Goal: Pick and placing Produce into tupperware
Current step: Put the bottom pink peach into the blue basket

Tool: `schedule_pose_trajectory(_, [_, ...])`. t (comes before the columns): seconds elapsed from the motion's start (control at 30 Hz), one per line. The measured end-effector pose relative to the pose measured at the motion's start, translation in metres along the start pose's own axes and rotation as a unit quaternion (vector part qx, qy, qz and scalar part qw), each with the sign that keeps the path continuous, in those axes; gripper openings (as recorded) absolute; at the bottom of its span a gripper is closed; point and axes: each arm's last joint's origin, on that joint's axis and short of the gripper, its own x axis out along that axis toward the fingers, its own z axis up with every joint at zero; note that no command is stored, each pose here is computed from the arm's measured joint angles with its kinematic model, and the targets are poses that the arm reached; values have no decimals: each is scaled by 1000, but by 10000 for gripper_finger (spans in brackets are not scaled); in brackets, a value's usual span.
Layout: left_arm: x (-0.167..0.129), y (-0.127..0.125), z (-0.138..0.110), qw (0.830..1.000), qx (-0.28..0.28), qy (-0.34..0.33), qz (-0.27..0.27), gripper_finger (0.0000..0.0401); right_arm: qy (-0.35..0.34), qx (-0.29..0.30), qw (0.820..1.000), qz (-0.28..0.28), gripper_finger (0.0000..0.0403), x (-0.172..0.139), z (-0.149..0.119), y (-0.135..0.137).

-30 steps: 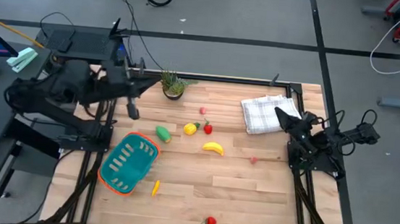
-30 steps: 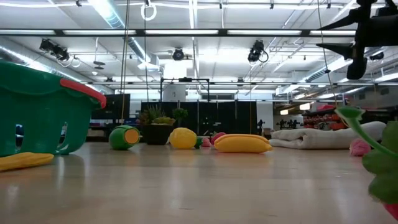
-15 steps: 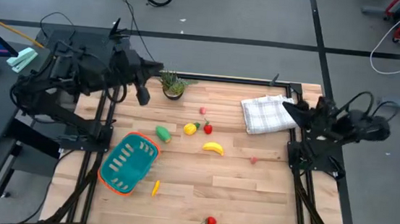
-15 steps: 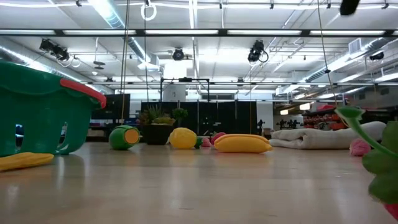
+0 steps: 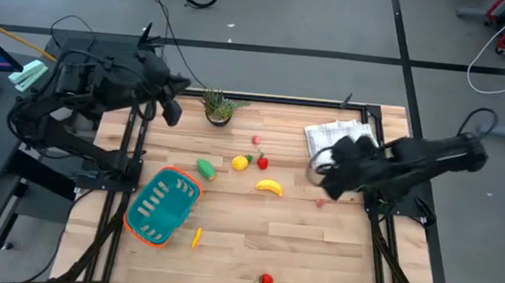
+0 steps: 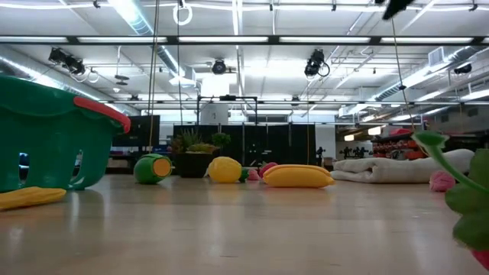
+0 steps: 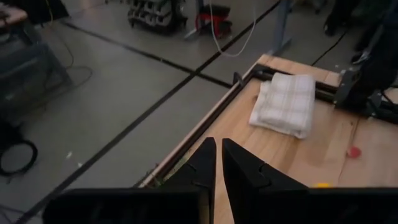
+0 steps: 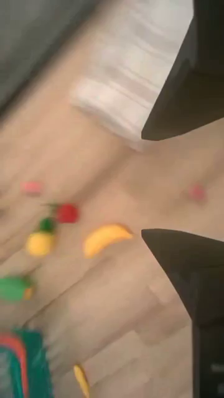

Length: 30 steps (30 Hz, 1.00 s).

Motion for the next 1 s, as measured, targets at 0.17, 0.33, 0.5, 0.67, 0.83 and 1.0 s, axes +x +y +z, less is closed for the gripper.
schedule_pose_trajectory(0.17, [0,0,0,1000,-26,0,0,17,160,127,978,-50,256,52,-17,28])
schedule_pose_trajectory(0.33, [1,-1,0,1000,-26,-1,0,9,227,202,943,-138,251,98,-40,34])
schedule_pose_trajectory(0.5, [1,0,0,1000,-22,0,0,20,265,258,912,-176,250,137,-66,27])
schedule_pose_trajectory(0.67, [1,0,0,1000,-18,2,0,35,248,324,900,-157,250,169,-80,18])
schedule_pose_trajectory(0.83, [0,0,0,1000,15,2,0,40,246,345,893,-152,249,185,-87,9])
schedule_pose_trajectory(1.0, [0,0,0,999,32,1,0,36,231,345,893,-172,249,193,-92,-2])
